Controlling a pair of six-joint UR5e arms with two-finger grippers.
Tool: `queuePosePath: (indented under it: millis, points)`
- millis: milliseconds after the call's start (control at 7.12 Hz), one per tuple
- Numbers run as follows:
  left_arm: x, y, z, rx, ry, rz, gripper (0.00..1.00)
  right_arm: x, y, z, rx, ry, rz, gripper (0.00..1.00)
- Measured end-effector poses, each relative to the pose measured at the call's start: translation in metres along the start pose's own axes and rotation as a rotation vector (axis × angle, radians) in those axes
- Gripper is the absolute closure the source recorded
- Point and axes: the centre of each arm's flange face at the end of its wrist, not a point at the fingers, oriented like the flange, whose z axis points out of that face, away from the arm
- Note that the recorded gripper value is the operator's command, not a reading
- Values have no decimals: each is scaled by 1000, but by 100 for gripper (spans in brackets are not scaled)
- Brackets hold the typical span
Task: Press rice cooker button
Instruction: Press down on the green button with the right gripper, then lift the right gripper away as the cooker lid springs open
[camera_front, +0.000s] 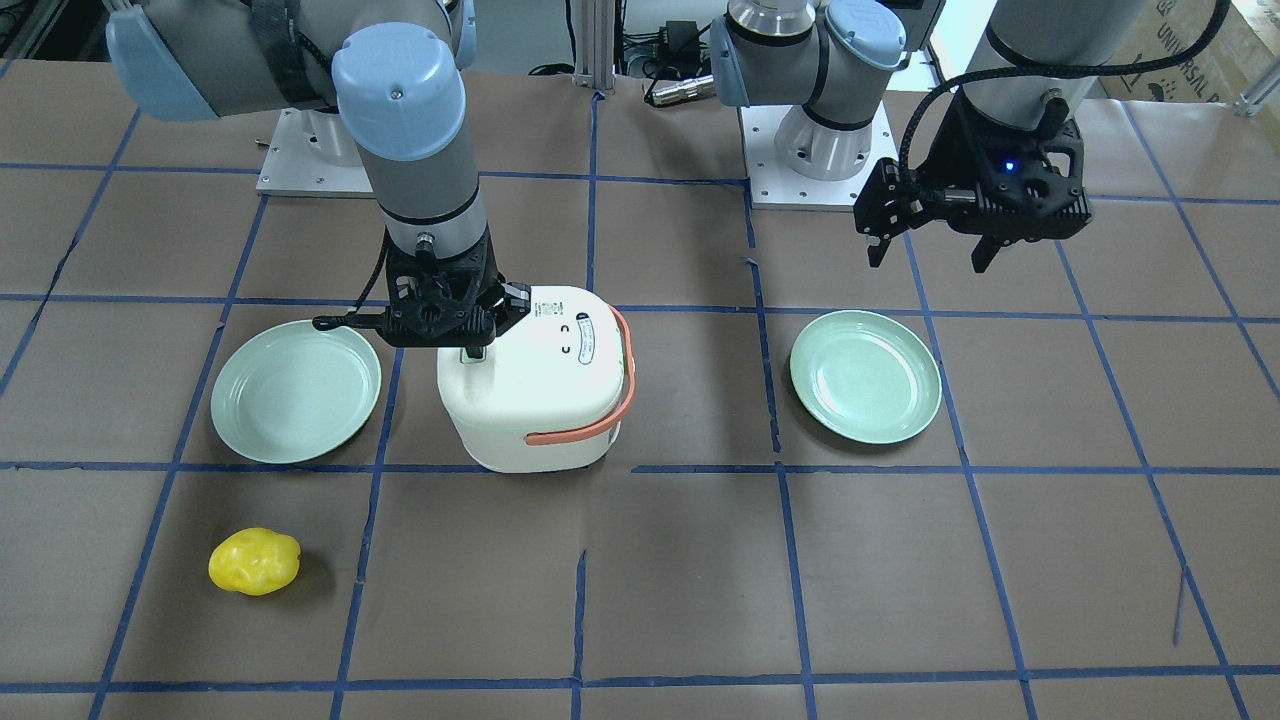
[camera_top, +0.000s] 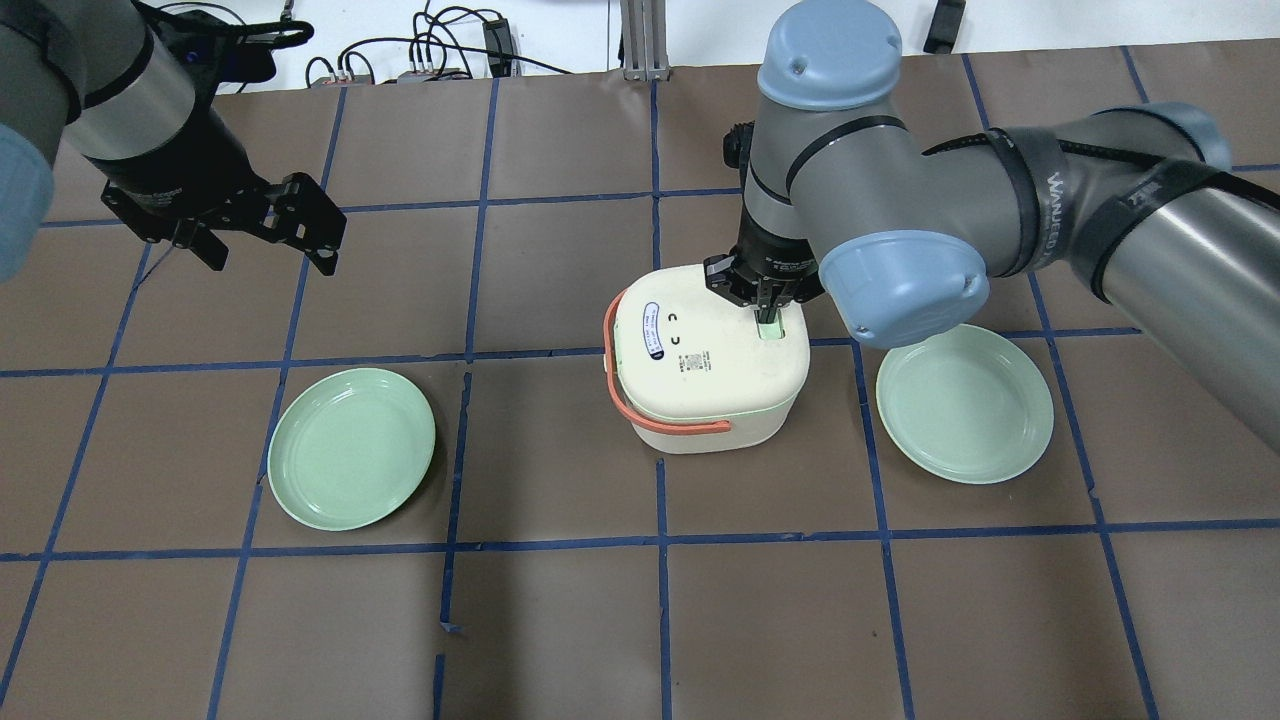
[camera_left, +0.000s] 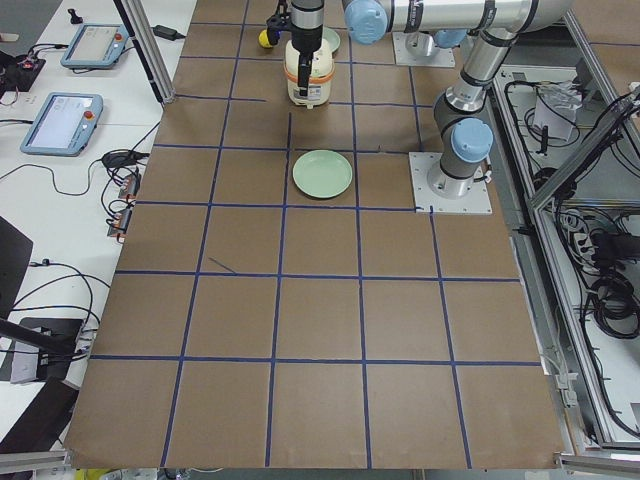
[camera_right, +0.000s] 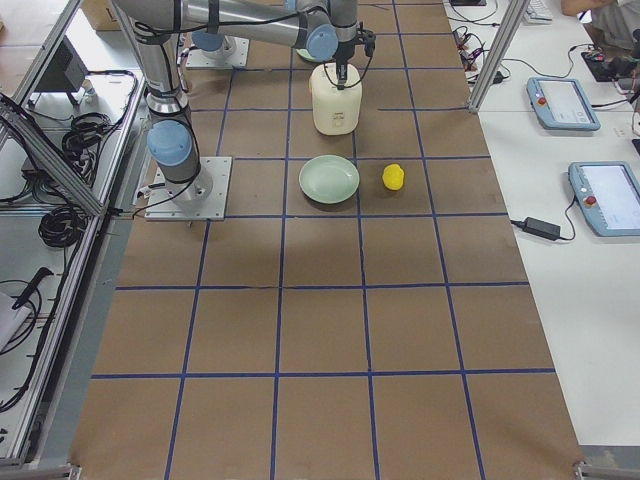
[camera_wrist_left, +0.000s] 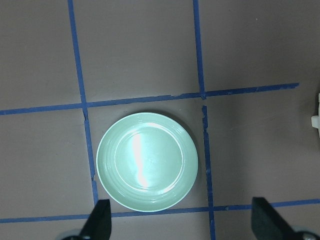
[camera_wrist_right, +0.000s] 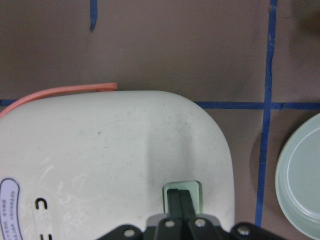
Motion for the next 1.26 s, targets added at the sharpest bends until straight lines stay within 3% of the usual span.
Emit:
queuePosePath:
  millis: [281,421,561,982,1123,1263]
  points:
    - [0,0,0,0,0,0,0,1,-1,-18,7,-1,-2,88]
    - [0,0,0,0,0,0,0,4,-4,-33,-3,2,1,82]
    - [0,0,0,0,0,0,0,10,-11,-51,-21,7,9,58]
    - [0,0,0,0,0,0,0,55,-29,-87,-52,17,30,13]
    - [0,0,0,0,0,0,0,71,-29,-94,-57,16,36,3]
    - [0,0,0,0,0,0,0,87,-29,-101,-58,15,33,1]
